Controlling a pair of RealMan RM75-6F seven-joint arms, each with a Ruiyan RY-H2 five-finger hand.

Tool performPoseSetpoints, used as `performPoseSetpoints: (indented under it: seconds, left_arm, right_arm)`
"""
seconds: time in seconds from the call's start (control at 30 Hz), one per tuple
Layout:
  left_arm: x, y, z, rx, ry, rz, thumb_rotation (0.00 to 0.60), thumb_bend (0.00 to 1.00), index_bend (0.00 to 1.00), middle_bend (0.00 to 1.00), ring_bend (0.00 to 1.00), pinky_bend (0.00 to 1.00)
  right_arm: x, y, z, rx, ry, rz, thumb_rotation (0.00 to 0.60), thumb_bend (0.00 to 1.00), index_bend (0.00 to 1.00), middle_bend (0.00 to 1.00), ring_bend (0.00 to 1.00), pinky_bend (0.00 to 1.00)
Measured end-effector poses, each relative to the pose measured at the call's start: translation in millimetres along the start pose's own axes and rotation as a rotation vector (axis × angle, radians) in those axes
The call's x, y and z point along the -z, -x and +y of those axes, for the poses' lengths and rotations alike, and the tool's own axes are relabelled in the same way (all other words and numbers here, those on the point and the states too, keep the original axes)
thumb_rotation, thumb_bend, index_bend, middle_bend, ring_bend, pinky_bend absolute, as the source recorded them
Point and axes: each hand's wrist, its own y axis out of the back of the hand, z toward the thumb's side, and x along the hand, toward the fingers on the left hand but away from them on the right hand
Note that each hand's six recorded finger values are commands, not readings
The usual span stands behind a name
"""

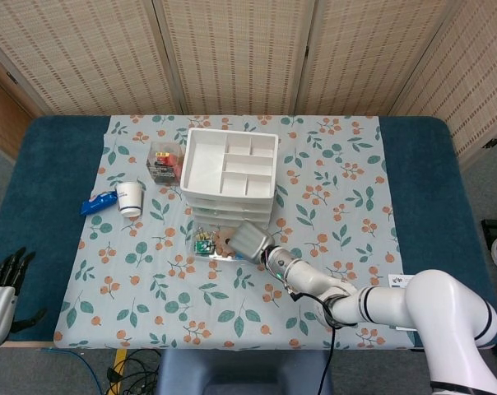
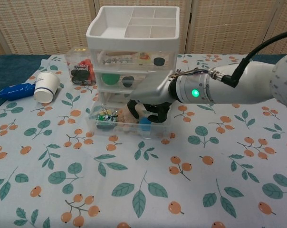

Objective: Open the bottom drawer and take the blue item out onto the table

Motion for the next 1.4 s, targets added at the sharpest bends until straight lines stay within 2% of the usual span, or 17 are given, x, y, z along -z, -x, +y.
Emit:
performPoseSetpoints:
  seconds: [0.37,0.7,0.83,1.0,1.1,1.2,1.4]
  left_arm:
    - [2,1,0,0.000,0.000,0.004,0.600,0.18,0.04,0.00,0.03,0.09]
    - [3,1,-1,0.002,0.001,0.008,0.600,0.18,0.04,0.00,0.03,0.09]
    - [5,1,-1,0.002,0.000,0.013,0.600,0.18,0.04,0.00,0.03,0.09]
    - [3,0,-3,0.003,0.006,0.005,0.600,0.18,0.04,0.00,0.03,0.09]
    - [2,0,-4,0.005,0.008,0.002,0.600,0.18,0.04,0.00,0.03,0.09]
    - [2,-1,-4,0.006,0.007,0.000,0.600,0.18,0.04,0.00,0.03,0.09]
    - [2,0,-3,0.005,0.008,0.004,0.600,0.18,0.04,0.00,0.03,0.09]
  right_arm:
    - [5,18,8,-0.018,0.033,-0.053,0.600,0.64,0.29,0.84,0.98,1.00]
    - [-2,36,23,0.000,0.049,-0.072,0.600,0.63,0.27,0.84,0.98,1.00]
    - [-3,33,26,0.010,0.043,-0.063,0.600,0.56,0.26,0.84,0.98,1.00]
    - [0,23,27,0.023,0.017,-0.042,0.600,0.29,0.26,0.84,0.98,1.00]
    - [0,18,24,0.030,0.003,-0.030,0.600,0.19,0.26,0.84,0.98,1.00]
    - [0,16,20,0.036,-0.005,-0.027,0.600,0.15,0.26,0.84,0.99,1.00]
    - [-3,15,17,0.048,-0.013,-0.004,0.600,0.15,0.29,0.85,0.99,1.00]
